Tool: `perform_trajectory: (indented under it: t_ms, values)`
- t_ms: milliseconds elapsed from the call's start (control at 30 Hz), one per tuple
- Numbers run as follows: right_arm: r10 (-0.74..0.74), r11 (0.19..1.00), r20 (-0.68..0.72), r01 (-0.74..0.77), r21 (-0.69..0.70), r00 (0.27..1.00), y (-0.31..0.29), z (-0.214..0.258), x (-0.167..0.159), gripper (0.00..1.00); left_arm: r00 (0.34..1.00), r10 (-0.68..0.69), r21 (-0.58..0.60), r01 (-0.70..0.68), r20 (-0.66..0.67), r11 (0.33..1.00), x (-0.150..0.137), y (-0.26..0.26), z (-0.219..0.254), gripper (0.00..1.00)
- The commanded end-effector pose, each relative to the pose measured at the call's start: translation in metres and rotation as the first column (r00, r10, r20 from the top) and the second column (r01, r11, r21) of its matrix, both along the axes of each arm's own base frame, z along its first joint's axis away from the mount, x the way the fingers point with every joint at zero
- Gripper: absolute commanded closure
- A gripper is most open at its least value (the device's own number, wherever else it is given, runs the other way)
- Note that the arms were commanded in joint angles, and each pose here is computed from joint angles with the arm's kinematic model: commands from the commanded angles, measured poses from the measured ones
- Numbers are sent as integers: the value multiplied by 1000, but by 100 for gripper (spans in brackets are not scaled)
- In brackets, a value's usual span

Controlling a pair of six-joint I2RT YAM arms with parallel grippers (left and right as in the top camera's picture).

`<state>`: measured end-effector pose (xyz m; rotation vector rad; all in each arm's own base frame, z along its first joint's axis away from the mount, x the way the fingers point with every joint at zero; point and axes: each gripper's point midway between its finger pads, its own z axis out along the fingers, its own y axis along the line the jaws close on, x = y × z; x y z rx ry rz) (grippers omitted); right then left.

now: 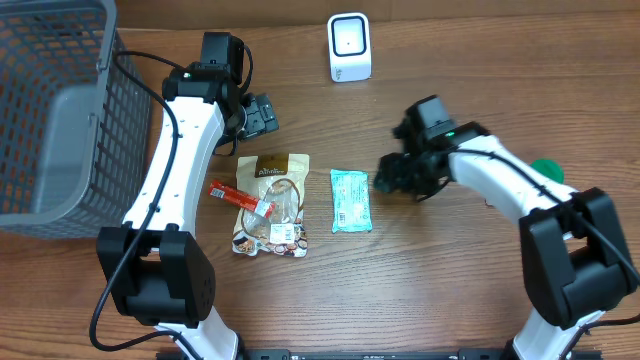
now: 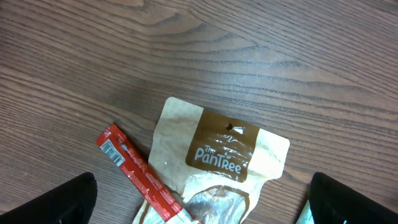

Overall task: Scan the item barcode
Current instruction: 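Move the right gripper left over the mint-green wipes pack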

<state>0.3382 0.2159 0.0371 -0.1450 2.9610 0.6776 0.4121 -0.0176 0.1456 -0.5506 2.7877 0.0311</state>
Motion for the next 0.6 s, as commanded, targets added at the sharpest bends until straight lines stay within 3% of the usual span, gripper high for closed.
perform_trajectory:
  t_ms: [0,300,567]
  values:
    - [44,997,45,-47,57,998,37,15,-3,37,1000,-8,10,8,28,1000,2,1,10,0]
    - [136,989,269,-145,14,953,103,24,-4,37,1000,-8,10,8,28,1000,2,1,10,0]
    - [112,993,462,-81,-86,880,122,22,21,37,1000,-8,10,8,28,1000,2,1,10,0]
